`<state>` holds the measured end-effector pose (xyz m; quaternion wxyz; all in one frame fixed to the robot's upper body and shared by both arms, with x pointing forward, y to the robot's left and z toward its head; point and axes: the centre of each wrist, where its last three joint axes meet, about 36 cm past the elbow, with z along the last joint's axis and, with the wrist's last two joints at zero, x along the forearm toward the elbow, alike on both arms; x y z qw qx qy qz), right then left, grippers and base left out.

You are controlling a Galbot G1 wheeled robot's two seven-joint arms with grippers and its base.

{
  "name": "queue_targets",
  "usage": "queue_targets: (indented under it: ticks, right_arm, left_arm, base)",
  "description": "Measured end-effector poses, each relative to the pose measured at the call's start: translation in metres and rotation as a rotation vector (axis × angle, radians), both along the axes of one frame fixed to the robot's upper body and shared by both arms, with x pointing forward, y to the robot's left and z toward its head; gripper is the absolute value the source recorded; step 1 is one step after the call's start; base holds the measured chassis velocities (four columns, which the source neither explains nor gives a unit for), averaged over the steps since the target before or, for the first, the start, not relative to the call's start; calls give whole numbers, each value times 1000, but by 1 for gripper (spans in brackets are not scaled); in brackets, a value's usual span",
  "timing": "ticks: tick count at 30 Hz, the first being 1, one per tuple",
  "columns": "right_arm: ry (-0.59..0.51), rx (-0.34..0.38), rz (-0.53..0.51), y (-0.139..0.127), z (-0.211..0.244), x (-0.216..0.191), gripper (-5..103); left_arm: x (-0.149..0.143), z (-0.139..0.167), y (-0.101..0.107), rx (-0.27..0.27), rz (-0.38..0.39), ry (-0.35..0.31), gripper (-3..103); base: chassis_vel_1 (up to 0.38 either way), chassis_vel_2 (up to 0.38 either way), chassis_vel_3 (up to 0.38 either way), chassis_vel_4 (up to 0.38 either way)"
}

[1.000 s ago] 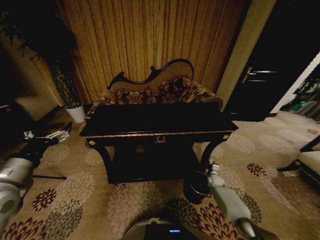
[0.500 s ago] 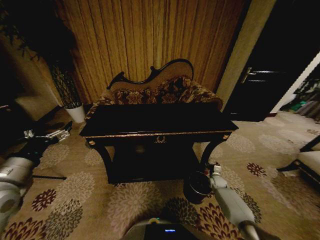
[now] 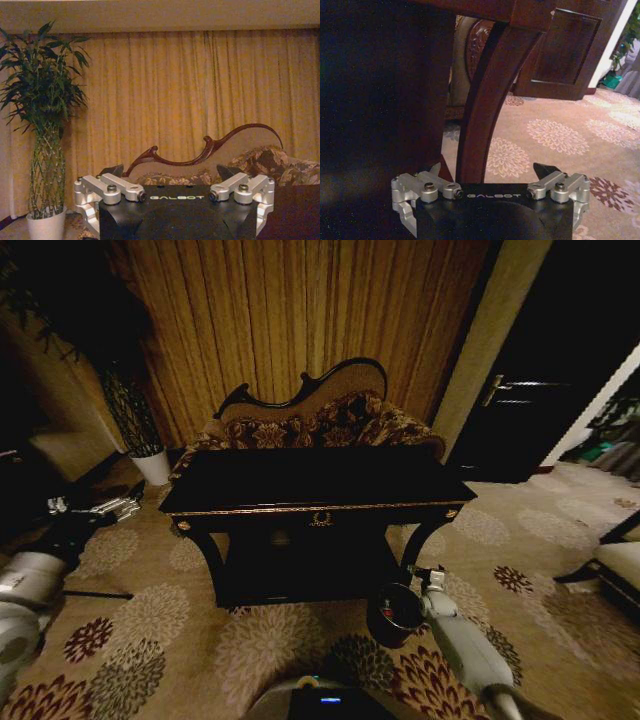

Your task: Move to the front of the table and place the trash on the table into the trash bin.

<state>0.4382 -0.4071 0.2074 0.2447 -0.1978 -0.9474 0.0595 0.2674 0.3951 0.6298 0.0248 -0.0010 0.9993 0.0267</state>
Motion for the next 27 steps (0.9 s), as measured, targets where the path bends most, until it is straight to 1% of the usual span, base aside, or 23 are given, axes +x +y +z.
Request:
queue_targets:
  ticks: [17, 19, 21, 22, 24, 26, 27]
  right_arm:
    - [9, -1, 0, -4, 7, 3, 100]
    - [-3, 14, 7, -1, 12, 1, 100]
    - [-35, 46, 27, 6, 27, -2, 100]
    - [-35, 46, 27, 6, 27, -2, 100]
    - [-61, 85, 65, 16, 48, -9, 100]
    - [-90, 101, 101, 24, 68, -14, 100]
    - [-90, 101, 101, 24, 68, -14, 100]
  left_arm:
    - [0, -2, 2, -7, 5, 5, 100]
    - [1, -2, 2, -8, 3, 4, 100]
    - [1, -2, 2, -9, 4, 1, 100]
    - [1, -2, 2, -9, 4, 1, 100]
    - [1, -2, 2, -12, 8, 1, 100]
    - [0, -3, 4, -15, 13, 1, 100]
    - [0, -3, 4, -15, 13, 1, 100]
  base:
    - [0, 0, 0, 0]
    - [0, 0, 0, 0]
    - [0, 0, 0, 0]
    - [0, 0, 0, 0]
    - [0, 0, 0, 0]
    - [0, 0, 0, 0]
    - [0, 0, 0, 0]
